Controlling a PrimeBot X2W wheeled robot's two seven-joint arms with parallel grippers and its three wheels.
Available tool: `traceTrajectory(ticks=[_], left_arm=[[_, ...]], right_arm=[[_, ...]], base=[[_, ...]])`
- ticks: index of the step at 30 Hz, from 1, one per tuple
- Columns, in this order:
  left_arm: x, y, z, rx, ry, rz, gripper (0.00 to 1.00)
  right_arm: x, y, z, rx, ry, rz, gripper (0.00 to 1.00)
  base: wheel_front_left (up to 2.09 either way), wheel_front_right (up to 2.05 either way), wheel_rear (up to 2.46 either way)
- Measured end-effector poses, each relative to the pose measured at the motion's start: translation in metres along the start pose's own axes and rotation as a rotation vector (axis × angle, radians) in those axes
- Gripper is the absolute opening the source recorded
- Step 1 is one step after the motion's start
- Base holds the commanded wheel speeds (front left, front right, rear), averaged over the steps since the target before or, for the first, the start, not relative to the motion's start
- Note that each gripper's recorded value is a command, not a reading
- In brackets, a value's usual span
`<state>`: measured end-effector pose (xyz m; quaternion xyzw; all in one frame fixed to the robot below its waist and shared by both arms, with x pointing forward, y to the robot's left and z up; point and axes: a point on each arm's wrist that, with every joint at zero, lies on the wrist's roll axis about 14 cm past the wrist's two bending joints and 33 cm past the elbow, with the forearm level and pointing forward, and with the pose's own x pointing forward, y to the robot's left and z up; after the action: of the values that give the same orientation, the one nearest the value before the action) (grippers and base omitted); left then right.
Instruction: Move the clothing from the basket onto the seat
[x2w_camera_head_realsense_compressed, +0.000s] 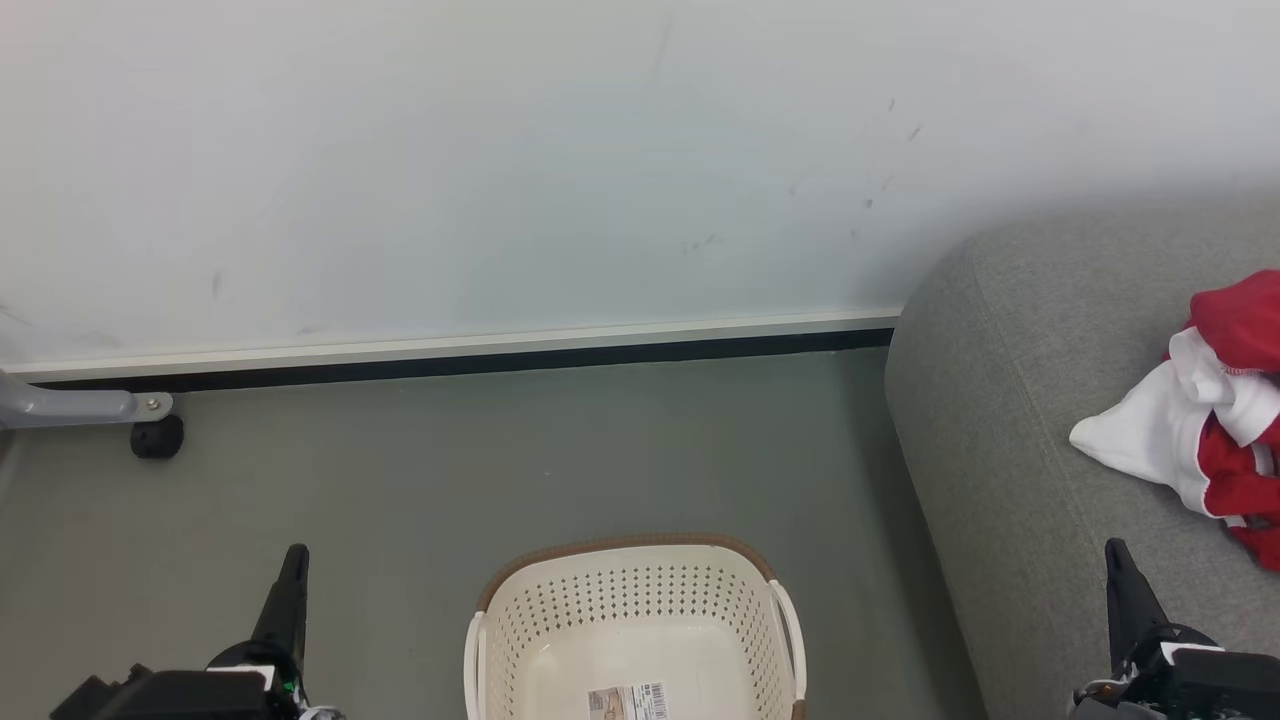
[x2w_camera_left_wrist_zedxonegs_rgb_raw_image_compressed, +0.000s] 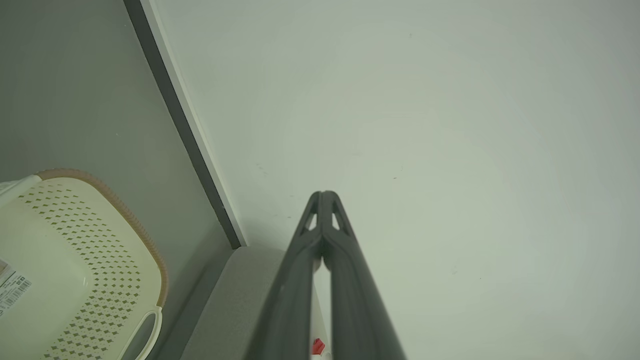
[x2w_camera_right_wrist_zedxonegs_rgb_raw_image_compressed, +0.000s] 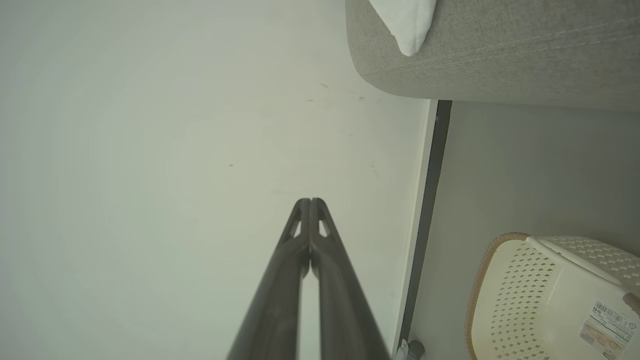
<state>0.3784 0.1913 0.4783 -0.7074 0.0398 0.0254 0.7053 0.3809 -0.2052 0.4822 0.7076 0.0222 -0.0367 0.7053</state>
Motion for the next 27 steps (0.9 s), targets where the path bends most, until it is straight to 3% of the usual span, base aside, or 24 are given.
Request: traceTrajectory(ticks=[27], left_arm=[[0.0,0.0,0.0,0.0,0.0,0.0,0.0]], right_arm=[[0.0,0.0,0.0,0.0,0.0,0.0,0.0]], base=[[0.0,0.0,0.0]])
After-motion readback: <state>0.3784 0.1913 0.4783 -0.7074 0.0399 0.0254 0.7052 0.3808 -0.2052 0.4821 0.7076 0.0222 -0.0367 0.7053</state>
